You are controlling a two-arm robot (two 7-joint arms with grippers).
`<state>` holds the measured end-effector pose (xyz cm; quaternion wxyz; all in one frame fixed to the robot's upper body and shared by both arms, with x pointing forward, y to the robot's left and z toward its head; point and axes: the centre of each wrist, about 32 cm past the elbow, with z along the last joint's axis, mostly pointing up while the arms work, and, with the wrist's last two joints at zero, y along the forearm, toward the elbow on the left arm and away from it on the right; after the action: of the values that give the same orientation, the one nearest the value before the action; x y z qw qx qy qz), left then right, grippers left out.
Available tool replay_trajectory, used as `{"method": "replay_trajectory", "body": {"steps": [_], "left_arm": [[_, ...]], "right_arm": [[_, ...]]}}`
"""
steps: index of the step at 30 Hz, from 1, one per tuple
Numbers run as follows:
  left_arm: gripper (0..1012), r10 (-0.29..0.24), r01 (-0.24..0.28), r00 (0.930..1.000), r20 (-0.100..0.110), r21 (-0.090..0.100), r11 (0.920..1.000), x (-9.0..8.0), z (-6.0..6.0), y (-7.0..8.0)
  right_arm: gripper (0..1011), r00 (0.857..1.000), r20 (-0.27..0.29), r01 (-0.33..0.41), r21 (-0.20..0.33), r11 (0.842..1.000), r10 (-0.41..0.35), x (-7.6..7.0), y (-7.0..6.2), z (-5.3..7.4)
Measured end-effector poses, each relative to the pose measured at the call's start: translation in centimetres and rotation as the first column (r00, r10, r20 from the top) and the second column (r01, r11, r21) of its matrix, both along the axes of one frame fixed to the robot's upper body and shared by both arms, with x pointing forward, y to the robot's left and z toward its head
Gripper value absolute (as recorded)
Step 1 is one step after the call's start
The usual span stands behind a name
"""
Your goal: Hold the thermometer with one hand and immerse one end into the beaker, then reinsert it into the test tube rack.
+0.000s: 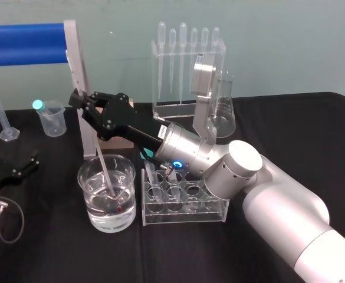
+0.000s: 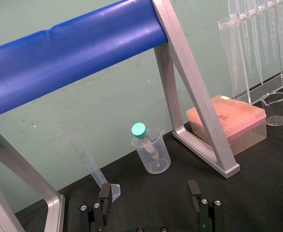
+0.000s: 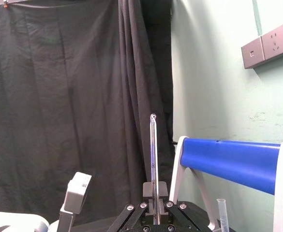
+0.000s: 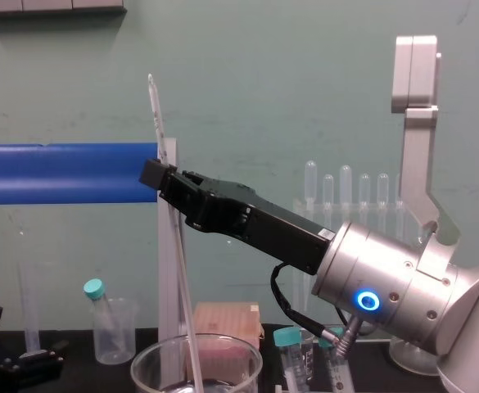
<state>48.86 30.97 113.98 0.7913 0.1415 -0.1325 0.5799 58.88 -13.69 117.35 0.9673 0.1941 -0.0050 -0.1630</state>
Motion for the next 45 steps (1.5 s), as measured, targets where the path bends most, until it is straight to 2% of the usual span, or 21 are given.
{"method": "replay_trajectory", "body": {"steps": [41,45], "left_arm": [[1008,0.0,0.0,1.0,0.0,0.0,1.0,0.0,0.0,0.0],[1008,0.0,0.0,1.0,0.0,0.0,1.0,0.0,0.0,0.0]], "right_arm": [[56,1.0,0.0,0.0,0.0,1.0,0.0,0.0,0.0,0.0],[57,1.0,0.026,-0.012,0.013,1.0,0.012,0.03,0.0,0.18]]}}
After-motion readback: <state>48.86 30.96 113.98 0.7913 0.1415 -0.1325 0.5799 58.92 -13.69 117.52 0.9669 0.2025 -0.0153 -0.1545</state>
